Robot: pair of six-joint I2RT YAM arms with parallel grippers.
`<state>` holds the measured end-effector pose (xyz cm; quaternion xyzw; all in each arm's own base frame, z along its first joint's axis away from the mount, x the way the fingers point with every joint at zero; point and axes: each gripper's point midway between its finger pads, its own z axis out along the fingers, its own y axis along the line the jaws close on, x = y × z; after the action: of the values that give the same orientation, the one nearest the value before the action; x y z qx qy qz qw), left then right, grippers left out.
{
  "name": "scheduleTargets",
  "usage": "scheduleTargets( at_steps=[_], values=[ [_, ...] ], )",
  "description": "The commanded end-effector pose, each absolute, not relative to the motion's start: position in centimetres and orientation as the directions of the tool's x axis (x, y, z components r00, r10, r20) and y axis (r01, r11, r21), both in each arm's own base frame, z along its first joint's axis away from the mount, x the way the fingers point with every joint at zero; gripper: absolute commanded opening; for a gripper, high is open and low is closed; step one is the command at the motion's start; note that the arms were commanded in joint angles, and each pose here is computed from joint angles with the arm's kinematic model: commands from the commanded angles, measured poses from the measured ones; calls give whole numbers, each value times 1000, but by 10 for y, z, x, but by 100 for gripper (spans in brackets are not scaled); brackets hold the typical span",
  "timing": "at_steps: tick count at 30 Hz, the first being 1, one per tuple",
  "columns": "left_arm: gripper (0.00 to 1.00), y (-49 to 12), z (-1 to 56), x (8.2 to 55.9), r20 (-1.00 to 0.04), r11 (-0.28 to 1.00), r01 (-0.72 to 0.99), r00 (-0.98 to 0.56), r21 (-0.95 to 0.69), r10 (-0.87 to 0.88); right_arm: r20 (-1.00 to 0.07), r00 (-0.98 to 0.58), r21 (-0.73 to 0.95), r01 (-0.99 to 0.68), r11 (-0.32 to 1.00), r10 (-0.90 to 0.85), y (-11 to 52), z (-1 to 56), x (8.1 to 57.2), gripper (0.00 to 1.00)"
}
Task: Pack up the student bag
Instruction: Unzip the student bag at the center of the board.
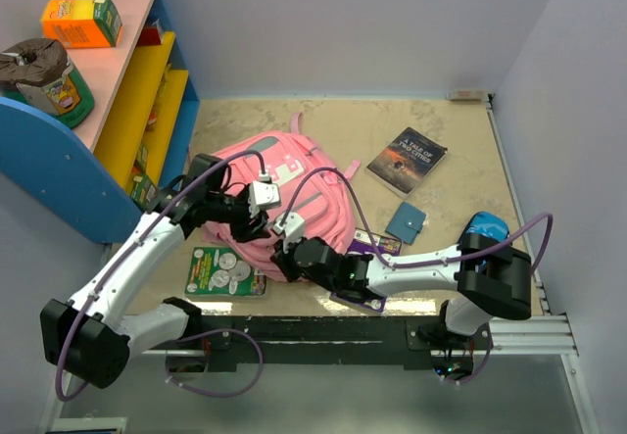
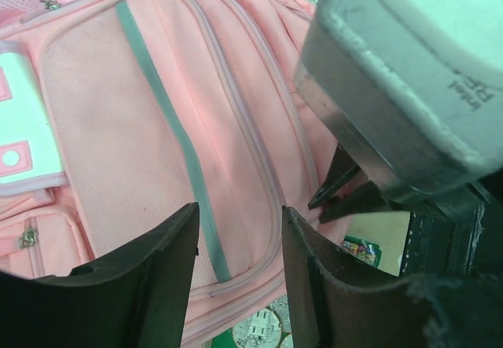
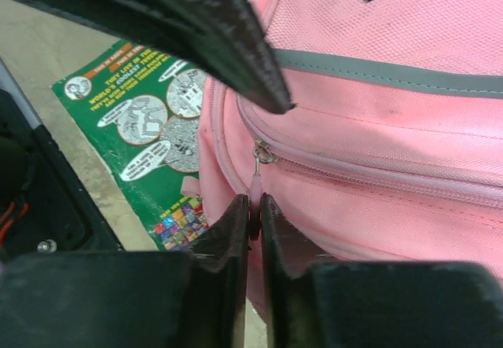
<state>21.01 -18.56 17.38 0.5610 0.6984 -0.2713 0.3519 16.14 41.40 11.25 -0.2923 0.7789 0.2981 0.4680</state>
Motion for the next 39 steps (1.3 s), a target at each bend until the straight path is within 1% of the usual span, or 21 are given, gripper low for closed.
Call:
scheduleTargets(
  at_steps=[1, 2, 3, 4, 7, 9, 10, 11, 12, 13, 15, 16, 17, 19, 22, 26, 29, 33, 36, 37, 39],
  values=[
    [50, -191, 182, 233, -825, 302, 951, -119, 64, 552, -919, -378, 246, -773, 585, -111, 437, 149, 152, 20],
    [50, -196, 187, 242, -848, 345, 937, -138, 55, 512, -920, -380, 253, -762, 597, -95, 433, 154, 155, 27],
    [50, -199, 185, 244, -849, 352, 935, -154, 40, 505, -919, -387, 261, -741, 618, -77, 430, 157, 158, 35],
    [50, -205, 186, 244, -852, 349, 936, -151, 39, 502, -916, -396, 268, -722, 638, -63, 420, 165, 161, 57],
    [50, -219, 185, 252, -850, 352, 935, -162, 30, 502, -912, -409, 277, -666, 693, -28, 393, 174, 173, 80],
    [50, -227, 182, 257, -845, 348, 937, -160, 32, 510, -919, -389, 301, -597, 744, 59, 367, 200, 186, 86],
    [50, -234, 183, 256, -848, 330, 943, -142, 41, 511, -914, -402, 286, -554, 782, 50, 351, 195, 191, 97],
    [50, -238, 179, 256, -841, 320, 947, -142, 39, 522, -898, -421, 343, -479, 808, 132, 333, 206, 203, 98],
    [50, -240, 177, 257, -838, 326, 944, -140, 47, 527, -886, -436, 355, -417, 836, 159, 319, 204, 212, 98],
    [50, -247, 171, 256, -834, 311, 949, -127, 56, 538, -845, -498, 372, -280, 885, 198, 280, 188, 236, 98],
    [50, -247, 162, 255, -821, 317, 946, -132, 62, 555, -810, -556, 337, -183, 923, 186, 250, 172, 244, 98],
    [50, -248, 158, 255, -821, 318, 946, -136, 58, 555, -792, -566, 330, -79, 941, 230, 226, 164, 258, 98],
    [50, -248, 155, 254, -818, 317, 947, -140, 55, 559, -768, -604, 273, -7, 962, 213, 206, 147, 258, 98],
    [50, -248, 148, 249, -813, 308, 950, -145, 44, 564, -748, -592, 259, 155, 954, 299, 173, 138, 271, 99],
    [52, -252, 146, 239, -815, 276, 961, -141, 24, 562, -719, -594, 207, 313, 927, 362, 135, 119, 274, 99],
    [54, -256, 139, 232, -804, 244, 969, -107, 48, 585, -711, -566, 192, 416, 889, 418, 103, 111, 275, 99],
    [55, -255, 131, 235, -793, 252, 965, -98, 72, 601, -720, -523, 192, 481, 856, 456, 77, 110, 276, 98],
    [53, -251, 121, 247, -773, 275, 953, -80, 126, 630, -707, -526, 168, 523, 836, 472, 56, 99, 280, 99],
    [44, -245, 116, 257, -752, 292, 939, -60, 179, 656, -691, -538, 142, 555, 819, 484, 46, 90, 285, 99],
    [33, -245, 117, 258, -754, 297, 937, -58, 185, 655, -687, -541, 139, 558, 818, 486, 46, 88, 287, 99],
    [21, -245, 118, 259, -753, 297, 936, -54, 191, 655, -683, -543, 135, 563, 815, 488, 47, 83, 291, 98]
  ],
)
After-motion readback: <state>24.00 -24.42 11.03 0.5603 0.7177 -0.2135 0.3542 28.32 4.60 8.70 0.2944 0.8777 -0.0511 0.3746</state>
